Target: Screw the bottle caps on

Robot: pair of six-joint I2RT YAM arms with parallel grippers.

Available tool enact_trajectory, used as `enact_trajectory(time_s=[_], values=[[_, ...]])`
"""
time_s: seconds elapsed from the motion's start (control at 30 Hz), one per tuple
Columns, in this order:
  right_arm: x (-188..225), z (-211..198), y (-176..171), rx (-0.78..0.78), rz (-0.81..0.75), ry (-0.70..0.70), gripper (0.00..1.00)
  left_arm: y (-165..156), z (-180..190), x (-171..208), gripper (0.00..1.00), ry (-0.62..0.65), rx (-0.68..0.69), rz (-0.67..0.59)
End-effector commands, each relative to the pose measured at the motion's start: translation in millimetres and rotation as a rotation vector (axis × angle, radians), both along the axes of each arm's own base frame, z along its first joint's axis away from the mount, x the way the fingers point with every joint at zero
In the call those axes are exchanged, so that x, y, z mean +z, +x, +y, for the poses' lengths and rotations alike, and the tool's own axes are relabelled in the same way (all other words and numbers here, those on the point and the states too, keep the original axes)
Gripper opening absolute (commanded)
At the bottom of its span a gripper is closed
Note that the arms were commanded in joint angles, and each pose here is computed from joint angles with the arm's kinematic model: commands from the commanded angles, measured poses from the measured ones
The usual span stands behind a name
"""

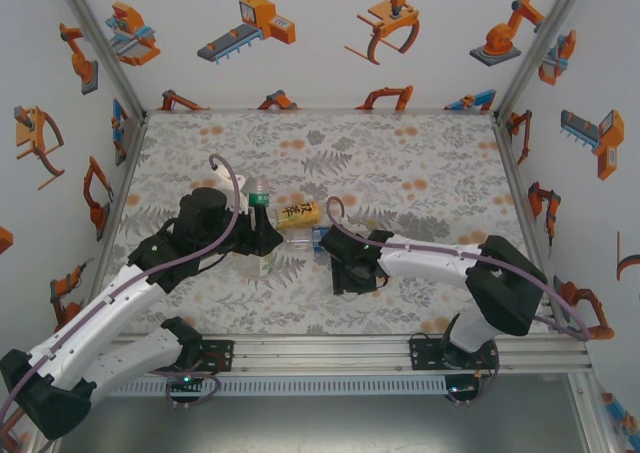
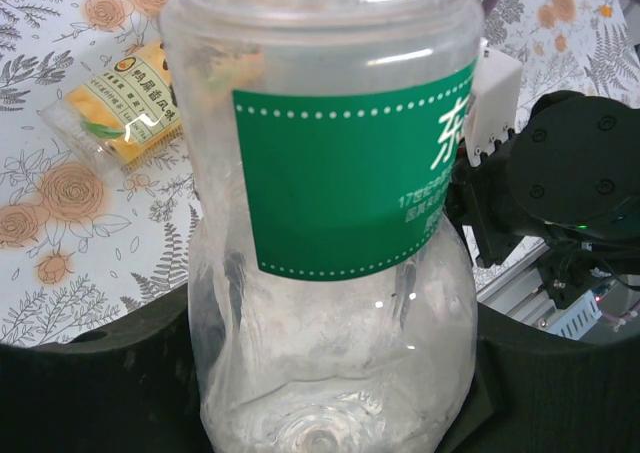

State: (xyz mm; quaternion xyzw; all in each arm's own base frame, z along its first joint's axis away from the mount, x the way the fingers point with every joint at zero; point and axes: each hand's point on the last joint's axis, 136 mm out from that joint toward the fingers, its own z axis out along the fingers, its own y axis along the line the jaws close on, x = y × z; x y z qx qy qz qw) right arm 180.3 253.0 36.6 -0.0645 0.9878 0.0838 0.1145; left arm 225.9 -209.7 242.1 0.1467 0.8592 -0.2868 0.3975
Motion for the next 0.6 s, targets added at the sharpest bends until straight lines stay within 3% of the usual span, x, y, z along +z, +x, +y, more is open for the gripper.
enact_trajectory(time_s=[0.0, 0.57], values=[[15.7, 0.7, 4.5, 0.0, -0.029, 0.018, 0.49, 2.1, -2.1, 0.0, 0.0, -0.011, -0.001, -0.008], [21.3, 0.7, 4.5, 0.003, -0.029, 0.019, 0.48, 2.1, -3.2, 3.3, 0.0, -0.012, -0.009, -0.012]])
